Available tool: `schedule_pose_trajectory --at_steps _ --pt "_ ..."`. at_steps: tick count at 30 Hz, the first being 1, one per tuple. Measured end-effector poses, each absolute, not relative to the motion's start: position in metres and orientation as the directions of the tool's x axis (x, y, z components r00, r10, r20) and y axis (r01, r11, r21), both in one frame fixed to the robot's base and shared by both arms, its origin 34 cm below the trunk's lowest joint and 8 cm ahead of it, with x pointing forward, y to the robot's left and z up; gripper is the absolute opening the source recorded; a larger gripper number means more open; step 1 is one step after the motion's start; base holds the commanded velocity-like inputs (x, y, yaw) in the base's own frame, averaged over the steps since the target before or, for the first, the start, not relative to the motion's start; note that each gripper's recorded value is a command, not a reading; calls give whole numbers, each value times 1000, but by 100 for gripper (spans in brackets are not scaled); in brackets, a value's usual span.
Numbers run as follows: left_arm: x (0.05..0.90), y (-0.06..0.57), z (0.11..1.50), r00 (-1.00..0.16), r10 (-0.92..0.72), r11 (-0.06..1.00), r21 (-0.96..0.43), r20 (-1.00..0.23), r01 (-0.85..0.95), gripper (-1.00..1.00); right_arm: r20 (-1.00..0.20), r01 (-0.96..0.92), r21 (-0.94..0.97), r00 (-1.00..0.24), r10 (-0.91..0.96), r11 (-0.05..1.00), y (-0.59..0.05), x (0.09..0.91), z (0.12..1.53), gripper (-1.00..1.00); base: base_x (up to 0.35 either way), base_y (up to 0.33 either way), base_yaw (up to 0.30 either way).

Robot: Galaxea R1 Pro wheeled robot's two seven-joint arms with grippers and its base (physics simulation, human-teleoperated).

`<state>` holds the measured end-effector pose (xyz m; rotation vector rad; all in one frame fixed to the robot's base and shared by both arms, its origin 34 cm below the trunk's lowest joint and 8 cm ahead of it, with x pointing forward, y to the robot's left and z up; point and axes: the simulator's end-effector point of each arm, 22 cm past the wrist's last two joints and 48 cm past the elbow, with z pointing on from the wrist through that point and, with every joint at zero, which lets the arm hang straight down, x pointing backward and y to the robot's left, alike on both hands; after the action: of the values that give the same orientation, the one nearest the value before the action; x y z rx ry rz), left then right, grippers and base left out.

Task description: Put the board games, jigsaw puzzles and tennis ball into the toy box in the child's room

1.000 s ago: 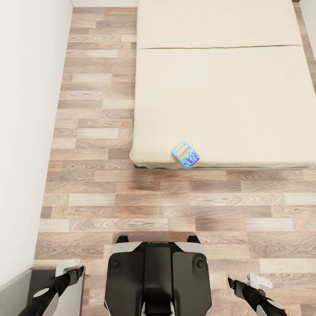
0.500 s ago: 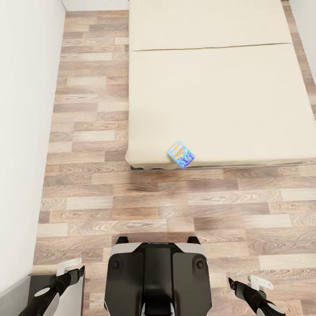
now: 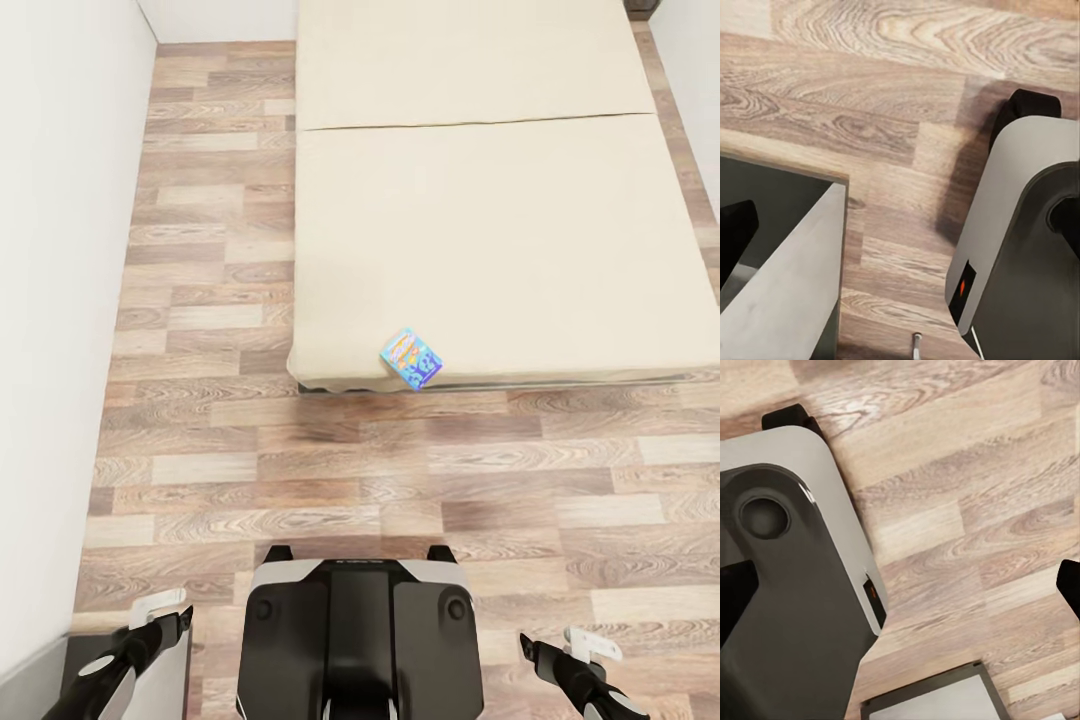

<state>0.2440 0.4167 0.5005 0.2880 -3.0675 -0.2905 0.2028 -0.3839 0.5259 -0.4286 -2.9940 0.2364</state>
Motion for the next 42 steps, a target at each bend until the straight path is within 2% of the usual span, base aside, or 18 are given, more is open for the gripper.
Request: schedule_pose_trajectory --at_steps 42 --pt "275 415 511 -982 -186 966 176 -32 -189 100 68 281 -174 -953 296 944 -388 208 535 100 0 0 0"
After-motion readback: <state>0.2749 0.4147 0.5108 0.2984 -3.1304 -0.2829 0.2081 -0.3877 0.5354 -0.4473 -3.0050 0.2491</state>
